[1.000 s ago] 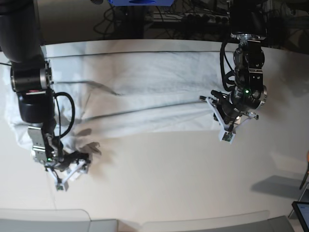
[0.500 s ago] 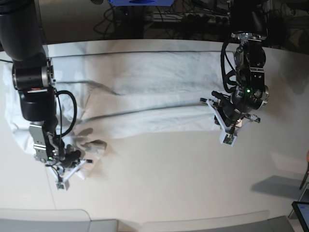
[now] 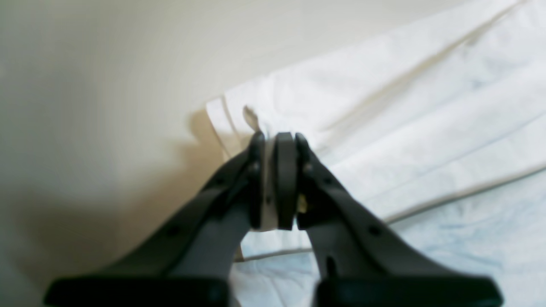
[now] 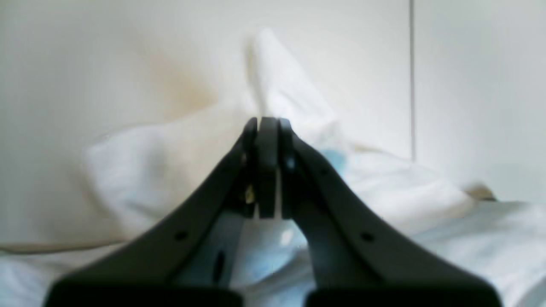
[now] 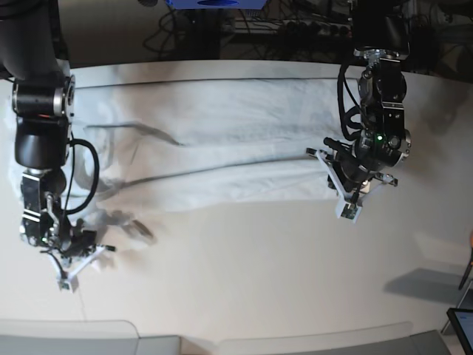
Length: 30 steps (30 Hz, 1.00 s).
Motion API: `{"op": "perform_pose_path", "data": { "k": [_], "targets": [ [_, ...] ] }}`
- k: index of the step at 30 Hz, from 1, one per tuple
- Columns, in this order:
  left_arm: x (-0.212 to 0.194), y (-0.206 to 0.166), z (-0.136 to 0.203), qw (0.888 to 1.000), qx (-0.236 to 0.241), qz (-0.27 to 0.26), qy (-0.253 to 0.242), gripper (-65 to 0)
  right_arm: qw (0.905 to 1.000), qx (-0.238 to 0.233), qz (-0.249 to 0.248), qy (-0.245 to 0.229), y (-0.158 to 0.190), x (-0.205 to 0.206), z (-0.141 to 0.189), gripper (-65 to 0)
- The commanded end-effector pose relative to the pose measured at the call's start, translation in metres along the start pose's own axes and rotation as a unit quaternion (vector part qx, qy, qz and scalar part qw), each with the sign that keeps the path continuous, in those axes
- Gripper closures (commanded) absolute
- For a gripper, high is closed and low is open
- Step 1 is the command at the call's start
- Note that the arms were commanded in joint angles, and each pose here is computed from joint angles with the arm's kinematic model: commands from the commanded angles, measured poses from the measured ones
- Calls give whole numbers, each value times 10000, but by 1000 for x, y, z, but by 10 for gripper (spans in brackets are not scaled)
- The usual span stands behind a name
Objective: Fold the T-shirt properly
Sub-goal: 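Lower the right gripper and grasp the loose sleeve fabric, then fold the grasped fabric with the right gripper toward the collar edge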
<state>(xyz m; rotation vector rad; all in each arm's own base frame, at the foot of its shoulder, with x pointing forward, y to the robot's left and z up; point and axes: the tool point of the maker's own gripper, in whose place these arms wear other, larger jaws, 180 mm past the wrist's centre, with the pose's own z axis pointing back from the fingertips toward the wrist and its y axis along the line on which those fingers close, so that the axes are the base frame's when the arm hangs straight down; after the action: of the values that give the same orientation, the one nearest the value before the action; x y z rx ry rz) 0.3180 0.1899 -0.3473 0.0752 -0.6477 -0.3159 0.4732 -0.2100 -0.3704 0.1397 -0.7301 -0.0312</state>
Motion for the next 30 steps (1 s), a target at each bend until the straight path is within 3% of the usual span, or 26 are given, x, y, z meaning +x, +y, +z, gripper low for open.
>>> {"op": "perform_pose_path", "data": {
  "k": [1,5,12,19,25,30],
  "targets": [
    [12,6,5,9998,95,-70,-176,0,9985,77,122,-529,7,44,17,0],
    [13,5,5,9998,87,-82,-181,0,9977,59,297,-613,19,53,39,0],
    [12,4,5,9998,76,-89,-166,0,9964,-266,-215,-770,0,50,81,0],
    [14,4,7,9997,85,-105,-216,0,9947,-519,-308,-829,-15,25,126,0],
    [21,7,14,9991,140,-228,-328,0,9934,-629,-529,-795,-17,-19,146,0],
    [21,-8,15,9974,24,-657,-300,0,9924,-645,-448,-946,-4,-37,167,0]
  ]
}}
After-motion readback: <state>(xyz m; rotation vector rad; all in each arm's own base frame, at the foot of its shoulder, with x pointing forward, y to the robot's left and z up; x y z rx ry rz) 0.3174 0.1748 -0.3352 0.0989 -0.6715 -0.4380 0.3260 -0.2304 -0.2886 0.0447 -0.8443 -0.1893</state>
